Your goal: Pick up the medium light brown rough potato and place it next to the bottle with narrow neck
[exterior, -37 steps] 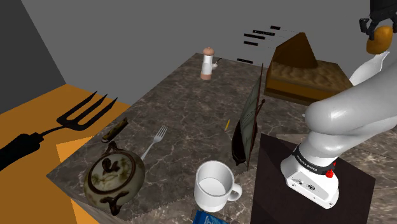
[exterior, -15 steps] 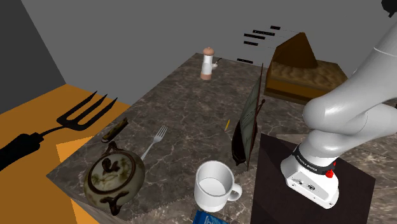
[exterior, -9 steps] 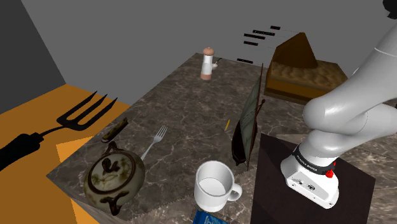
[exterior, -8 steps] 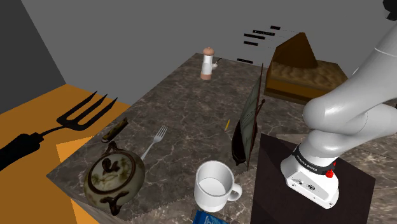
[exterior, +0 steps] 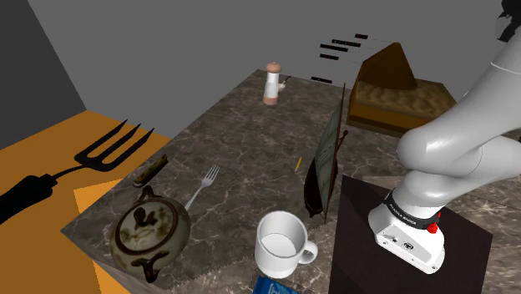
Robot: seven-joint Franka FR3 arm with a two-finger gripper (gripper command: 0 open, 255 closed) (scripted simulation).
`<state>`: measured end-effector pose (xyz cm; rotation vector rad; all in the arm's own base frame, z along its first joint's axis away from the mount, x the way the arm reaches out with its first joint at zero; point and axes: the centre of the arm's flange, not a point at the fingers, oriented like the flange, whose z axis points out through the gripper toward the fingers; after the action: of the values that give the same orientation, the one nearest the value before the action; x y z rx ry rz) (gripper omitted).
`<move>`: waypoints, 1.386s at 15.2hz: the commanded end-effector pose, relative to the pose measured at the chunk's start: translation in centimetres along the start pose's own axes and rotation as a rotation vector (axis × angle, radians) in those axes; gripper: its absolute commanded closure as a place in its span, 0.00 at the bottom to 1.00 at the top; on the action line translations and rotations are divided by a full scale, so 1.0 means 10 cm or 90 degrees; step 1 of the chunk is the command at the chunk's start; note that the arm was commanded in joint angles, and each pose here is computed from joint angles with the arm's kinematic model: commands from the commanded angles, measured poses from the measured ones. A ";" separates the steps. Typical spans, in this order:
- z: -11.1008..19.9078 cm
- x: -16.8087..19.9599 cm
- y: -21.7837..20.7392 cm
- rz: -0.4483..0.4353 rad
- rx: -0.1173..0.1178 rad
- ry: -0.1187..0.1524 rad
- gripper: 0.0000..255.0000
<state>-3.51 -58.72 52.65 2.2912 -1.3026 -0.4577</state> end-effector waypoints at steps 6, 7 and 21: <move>0.31 0.03 -0.19 0.000 0.000 0.000 1.00; 0.36 0.03 -0.22 0.000 0.000 0.000 1.00; 0.98 0.08 -0.63 0.000 0.000 0.000 1.00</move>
<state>-3.54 -58.89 41.44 2.2913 -1.3024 -0.4579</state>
